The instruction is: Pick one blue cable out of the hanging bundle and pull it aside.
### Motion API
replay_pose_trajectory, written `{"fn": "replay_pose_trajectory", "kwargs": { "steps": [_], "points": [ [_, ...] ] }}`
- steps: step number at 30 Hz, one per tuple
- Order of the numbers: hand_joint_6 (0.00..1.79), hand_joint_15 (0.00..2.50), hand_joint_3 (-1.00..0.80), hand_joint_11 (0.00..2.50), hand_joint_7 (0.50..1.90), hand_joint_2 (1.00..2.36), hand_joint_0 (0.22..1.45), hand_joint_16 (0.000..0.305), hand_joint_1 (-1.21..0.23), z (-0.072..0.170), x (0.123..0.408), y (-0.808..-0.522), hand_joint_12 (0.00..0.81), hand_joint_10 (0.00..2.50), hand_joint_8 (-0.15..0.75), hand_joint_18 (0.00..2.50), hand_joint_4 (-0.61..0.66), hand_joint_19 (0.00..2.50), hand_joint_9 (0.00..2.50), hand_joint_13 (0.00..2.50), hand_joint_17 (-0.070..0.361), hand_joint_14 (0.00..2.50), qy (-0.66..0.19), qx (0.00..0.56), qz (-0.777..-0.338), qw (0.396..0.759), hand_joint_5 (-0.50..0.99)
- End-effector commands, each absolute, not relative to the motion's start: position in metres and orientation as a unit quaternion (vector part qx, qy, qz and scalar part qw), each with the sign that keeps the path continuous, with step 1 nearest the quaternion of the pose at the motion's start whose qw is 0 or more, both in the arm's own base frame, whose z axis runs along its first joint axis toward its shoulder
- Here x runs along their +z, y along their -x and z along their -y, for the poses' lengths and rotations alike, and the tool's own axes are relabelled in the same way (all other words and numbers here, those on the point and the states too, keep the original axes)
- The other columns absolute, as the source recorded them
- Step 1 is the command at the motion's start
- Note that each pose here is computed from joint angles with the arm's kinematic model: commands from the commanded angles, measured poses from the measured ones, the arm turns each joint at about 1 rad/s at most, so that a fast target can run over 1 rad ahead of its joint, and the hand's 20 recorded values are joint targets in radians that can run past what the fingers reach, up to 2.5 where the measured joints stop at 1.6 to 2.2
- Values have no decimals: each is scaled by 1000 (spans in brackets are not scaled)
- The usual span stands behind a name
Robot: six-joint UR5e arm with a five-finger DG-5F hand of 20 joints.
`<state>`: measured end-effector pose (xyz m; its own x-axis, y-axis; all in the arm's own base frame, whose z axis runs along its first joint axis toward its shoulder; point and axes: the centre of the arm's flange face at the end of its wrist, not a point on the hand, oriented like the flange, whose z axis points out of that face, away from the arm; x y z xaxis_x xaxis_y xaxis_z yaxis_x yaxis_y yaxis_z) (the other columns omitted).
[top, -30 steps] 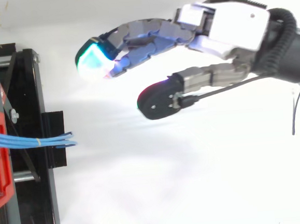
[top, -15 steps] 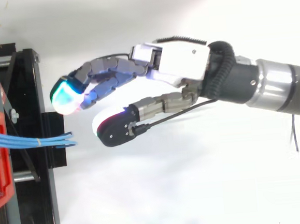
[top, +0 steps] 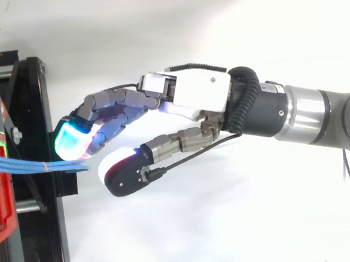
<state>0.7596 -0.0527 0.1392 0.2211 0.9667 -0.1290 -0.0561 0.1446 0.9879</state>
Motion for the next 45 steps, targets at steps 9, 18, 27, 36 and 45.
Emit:
{"fn": "replay_pose_trajectory", "kwargs": {
  "steps": [9,18,27,36,45],
  "points": [
    [503,146,-440,147,1173,1005,545,43,-591,46,147,-764,325,5,318,414,342,386,733,427,96,5,-498,426,-463,597,-68],
    [502,163,-445,155,1218,1005,549,42,-601,45,159,-772,324,5,321,442,334,407,761,454,95,6,-503,434,-455,593,-58],
    [559,177,-437,182,1275,1004,556,42,-622,44,164,-772,322,6,322,461,261,424,782,473,95,7,-525,428,-465,570,-56],
    [592,186,-440,190,1231,1004,558,42,-632,43,177,-779,322,6,319,467,250,429,790,484,95,7,-526,438,-457,568,-62],
    [670,195,-441,200,1123,1005,565,42,-669,41,198,-778,323,7,321,470,227,442,800,498,94,7,-523,438,-469,561,-75]
  ]
}}
